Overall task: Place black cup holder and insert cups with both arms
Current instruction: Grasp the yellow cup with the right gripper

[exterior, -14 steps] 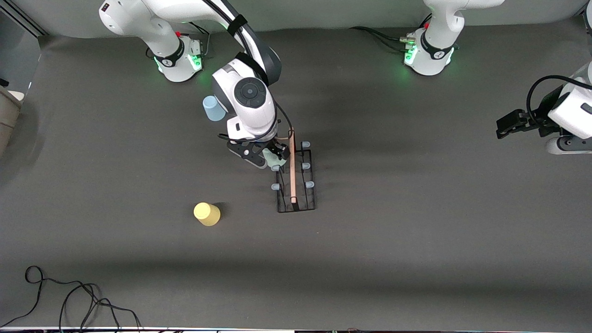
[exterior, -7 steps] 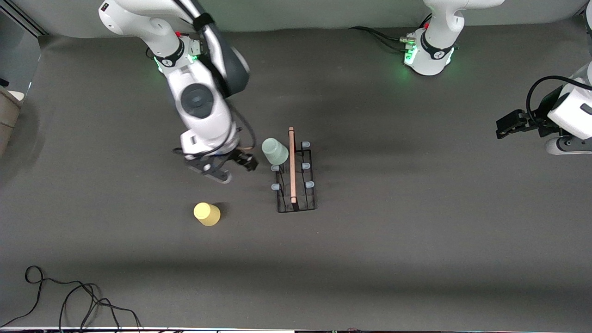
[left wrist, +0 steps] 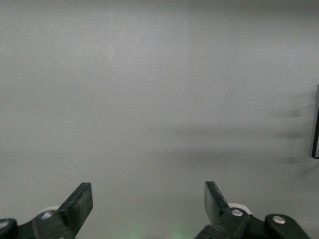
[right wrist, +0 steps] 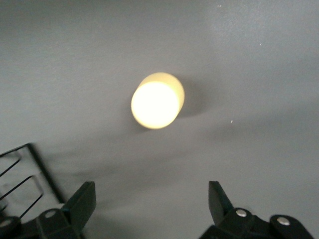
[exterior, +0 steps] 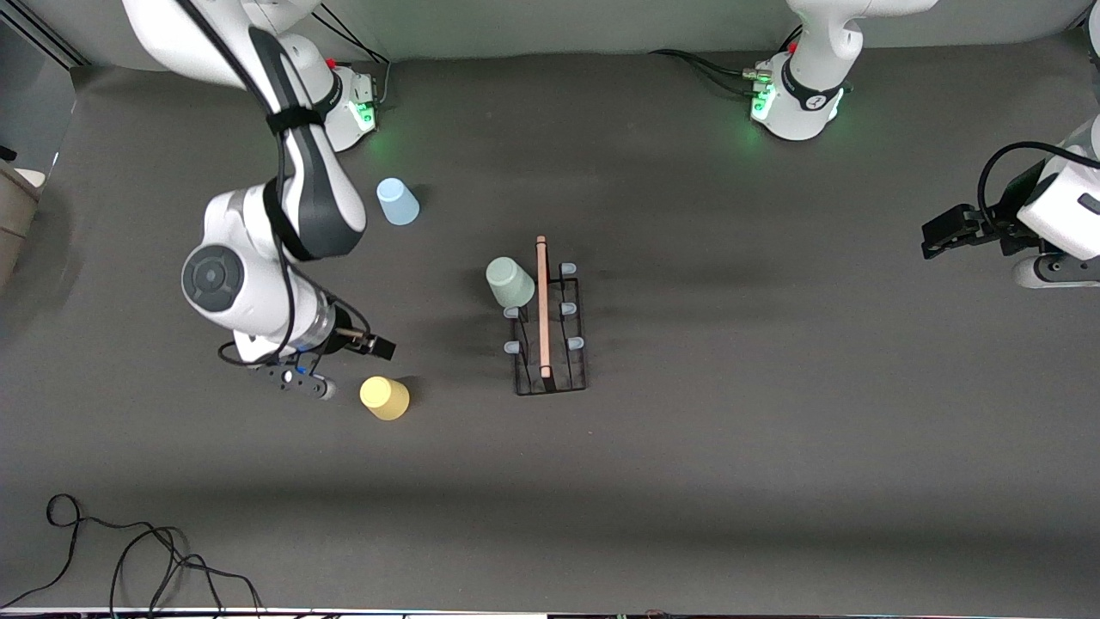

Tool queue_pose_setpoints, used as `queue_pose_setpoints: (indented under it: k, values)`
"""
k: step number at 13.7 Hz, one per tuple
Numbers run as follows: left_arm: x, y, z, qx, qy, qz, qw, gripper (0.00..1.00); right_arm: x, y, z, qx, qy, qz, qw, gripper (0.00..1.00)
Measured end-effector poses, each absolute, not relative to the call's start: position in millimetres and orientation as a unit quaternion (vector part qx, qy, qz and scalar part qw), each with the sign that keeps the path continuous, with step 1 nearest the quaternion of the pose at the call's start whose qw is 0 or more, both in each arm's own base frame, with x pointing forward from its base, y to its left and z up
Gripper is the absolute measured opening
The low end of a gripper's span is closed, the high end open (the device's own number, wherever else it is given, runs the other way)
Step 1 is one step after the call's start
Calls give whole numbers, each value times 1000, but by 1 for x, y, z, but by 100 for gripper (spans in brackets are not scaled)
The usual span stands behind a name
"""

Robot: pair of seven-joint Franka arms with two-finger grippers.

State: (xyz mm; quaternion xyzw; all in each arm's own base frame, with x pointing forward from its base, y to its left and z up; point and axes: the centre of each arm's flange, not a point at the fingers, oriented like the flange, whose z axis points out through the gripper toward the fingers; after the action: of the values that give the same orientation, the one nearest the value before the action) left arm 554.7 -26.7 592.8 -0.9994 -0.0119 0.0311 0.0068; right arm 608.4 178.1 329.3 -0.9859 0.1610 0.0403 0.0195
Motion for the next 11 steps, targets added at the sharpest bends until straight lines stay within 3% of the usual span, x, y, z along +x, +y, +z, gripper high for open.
queue_pose_setpoints:
  k: [5,11]
  values:
    - [555,-27,592,-999,-12,32,7,100,618,176,269,-987,159,21,-5,100]
    - [555,-26,592,-999,-12,32,7,100,624,175,238,-986,166,5,-5,100]
